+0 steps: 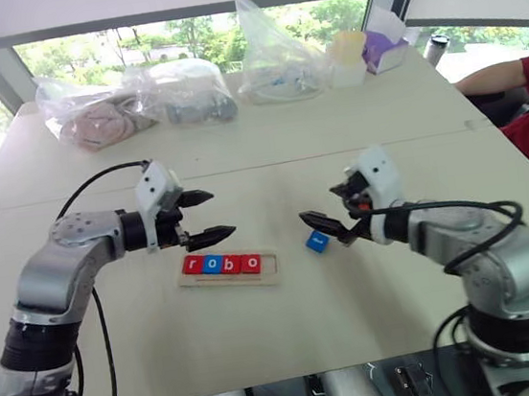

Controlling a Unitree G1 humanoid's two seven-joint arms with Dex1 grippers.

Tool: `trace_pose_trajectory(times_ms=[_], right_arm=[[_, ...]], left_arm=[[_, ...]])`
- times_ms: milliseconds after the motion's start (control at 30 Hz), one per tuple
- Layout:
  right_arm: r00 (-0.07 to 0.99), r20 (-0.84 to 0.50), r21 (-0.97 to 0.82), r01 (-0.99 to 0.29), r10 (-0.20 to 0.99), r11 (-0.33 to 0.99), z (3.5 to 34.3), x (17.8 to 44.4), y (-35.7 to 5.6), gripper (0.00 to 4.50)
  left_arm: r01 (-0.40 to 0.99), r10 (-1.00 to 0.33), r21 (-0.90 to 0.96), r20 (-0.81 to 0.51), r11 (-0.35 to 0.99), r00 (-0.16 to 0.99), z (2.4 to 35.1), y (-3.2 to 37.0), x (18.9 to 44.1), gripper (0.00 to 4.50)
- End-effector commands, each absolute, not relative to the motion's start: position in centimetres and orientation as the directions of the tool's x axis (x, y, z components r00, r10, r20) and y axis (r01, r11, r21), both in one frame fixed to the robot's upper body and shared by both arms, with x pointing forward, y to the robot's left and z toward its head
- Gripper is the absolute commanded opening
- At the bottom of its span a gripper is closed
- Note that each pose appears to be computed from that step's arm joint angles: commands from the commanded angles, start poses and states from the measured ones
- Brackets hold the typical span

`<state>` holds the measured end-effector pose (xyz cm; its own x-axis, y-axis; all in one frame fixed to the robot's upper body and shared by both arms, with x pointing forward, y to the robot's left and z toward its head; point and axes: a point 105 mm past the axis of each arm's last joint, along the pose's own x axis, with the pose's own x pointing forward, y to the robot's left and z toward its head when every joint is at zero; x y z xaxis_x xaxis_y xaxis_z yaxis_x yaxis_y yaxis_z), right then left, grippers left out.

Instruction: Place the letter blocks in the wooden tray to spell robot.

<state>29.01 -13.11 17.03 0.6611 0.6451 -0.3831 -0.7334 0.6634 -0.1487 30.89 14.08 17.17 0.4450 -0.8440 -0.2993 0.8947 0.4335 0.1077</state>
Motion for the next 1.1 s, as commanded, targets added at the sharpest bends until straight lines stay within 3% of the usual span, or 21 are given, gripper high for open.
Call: trace_pose_trajectory(times_ms=[33, 167, 367, 800, 1100], right_arm=[[0.568, -0.399, -0.313, -0.822, 0.720, 0.476, 17.7, 29.4, -14.6, 4.48], [0.464, -0.521, -0.424, -0.869, 0.716, 0.255, 15.1, 30.9, -16.9, 4.48], [0.327, -0.576, -0.451, -0.892, 0.749, 0.043, 12.5, 32.0, -15.8, 4.48], [0.167, -0.618, -0.402, -0.907, 0.768, -0.127, 10.6, 34.5, -13.2, 4.48], [0.170, -0.606, -0.425, -0.895, 0.777, -0.136, 10.1, 35.9, -11.4, 4.48]], left_arm=[[0.894, -0.848, 0.151, -0.284, 0.422, 0.448, 18.3, 14.3, 30.6, 4.50], [0.898, -0.844, 0.159, -0.305, 0.411, 0.441, 18.0, 14.3, 30.3, 4.50], [0.893, -0.842, 0.154, -0.298, 0.423, 0.450, 17.9, 14.2, 29.9, 4.50], [0.879, -0.828, 0.156, -0.295, 0.450, 0.476, 17.9, 14.4, 29.6, 4.50], [0.873, -0.822, 0.149, -0.293, 0.464, 0.487, 17.5, 14.3, 29.3, 4.50]])
